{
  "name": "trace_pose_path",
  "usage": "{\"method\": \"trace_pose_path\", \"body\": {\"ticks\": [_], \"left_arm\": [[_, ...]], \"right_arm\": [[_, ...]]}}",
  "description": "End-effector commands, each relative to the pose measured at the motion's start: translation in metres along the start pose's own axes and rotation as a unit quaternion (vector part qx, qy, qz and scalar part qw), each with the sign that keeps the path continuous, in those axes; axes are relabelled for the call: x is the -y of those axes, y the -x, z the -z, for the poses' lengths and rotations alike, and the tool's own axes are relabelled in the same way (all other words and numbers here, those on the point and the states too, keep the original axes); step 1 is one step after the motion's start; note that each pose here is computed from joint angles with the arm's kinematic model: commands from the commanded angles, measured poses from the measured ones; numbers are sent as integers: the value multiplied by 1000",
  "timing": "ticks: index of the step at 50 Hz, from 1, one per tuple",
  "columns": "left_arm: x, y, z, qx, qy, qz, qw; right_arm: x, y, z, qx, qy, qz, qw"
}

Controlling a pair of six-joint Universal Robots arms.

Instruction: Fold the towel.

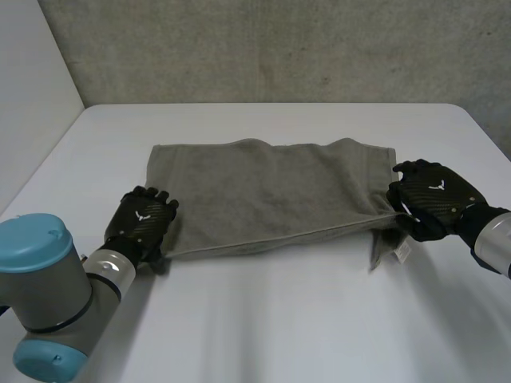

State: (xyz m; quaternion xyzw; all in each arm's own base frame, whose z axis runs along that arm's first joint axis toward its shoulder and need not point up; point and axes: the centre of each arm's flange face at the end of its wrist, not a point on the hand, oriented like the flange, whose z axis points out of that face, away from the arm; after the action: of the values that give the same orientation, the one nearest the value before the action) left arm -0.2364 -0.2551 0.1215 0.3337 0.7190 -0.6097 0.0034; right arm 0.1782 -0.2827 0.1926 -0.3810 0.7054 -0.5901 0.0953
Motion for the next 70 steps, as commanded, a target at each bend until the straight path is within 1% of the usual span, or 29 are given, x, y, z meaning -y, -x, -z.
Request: {"method": "trace_pose_path", "body": {"ticks": [1, 6, 11, 13, 17, 23, 25, 26, 28, 29, 31, 32, 33, 34, 36, 37, 39, 48, 50, 51, 53, 55, 59, 65, 70], "left_arm": [[-7, 0, -3, -1, 12, 2, 1000], [-9, -1, -2, -2, 16, 1, 1000], [-9, 4, -2, 24, 26, -1, 999], [-9, 8, -1, 38, 34, -2, 999], [-10, 9, 1, 40, 44, 0, 998], [-6, 6, 9, 26, 58, 1, 998], [-7, 2, 11, 18, 61, 4, 998], [-7, 2, 11, 18, 61, 4, 998], [-7, 0, 13, 14, 61, 3, 998], [-7, 0, 13, 14, 61, 3, 998], [-6, -2, 13, 13, 60, 3, 998], [-6, -2, 14, 12, 60, 2, 998], [-6, -2, 14, 12, 60, 2, 998], [-6, -2, 14, 12, 60, 2, 998], [-6, -3, 14, 10, 60, 2, 998], [-6, -3, 14, 10, 60, 2, 998], [-6, -3, 14, 10, 59, 3, 998], [-5, -1, 13, 12, 57, 3, 998], [-4, -1, 13, 13, 56, 3, 998], [-4, -1, 13, 13, 56, 3, 998], [-4, 0, 13, 15, 55, 4, 998], [-4, 0, 12, 14, 56, 3, 998], [-5, 2, 11, 17, 57, 4, 998], [-6, 4, 9, 19, 58, 4, 998], [-6, 4, 8, 19, 59, 3, 998]], "right_arm": [[0, -3, 0, -4, 0, -25, 1000], [-2, -3, 0, -5, 2, -27, 1000], [-4, -9, -1, -17, 6, -24, 1000], [-8, -19, 0, -36, 15, -28, 999], [-12, -21, 0, -39, 23, -33, 998], [-25, -17, 3, -39, 58, -69, 995], [-32, -17, 5, -54, 80, -107, 990], [-32, -17, 5, -55, 80, -107, 989], [-36, -19, 5, -72, 89, -149, 982], [-36, -19, 5, -72, 89, -150, 982], [-43, -18, 8, -81, 96, -192, 973], [-43, -18, 8, -81, 96, -192, 973], [-48, -18, 10, -87, 100, -215, 968], [-48, -18, 10, -87, 100, -215, 968], [-57, -14, 13, -95, 101, -257, 956], [-57, -14, 13, -95, 101, -257, 956], [-63, -8, 15, -102, 97, -294, 945], [-70, -1, 13, -111, 72, -337, 932], [-70, -5, 10, -122, 57, -360, 923], [-70, -5, 10, -122, 56, -360, 923], [-72, -10, 8, -139, 50, -373, 916], [-74, -6, 5, -140, 53, -376, 914], [-78, 3, -3, -143, 65, -370, 916], [-84, 7, -8, -144, 77, -373, 913], [-88, 16, -12, -131, 89, -375, 913]]}}
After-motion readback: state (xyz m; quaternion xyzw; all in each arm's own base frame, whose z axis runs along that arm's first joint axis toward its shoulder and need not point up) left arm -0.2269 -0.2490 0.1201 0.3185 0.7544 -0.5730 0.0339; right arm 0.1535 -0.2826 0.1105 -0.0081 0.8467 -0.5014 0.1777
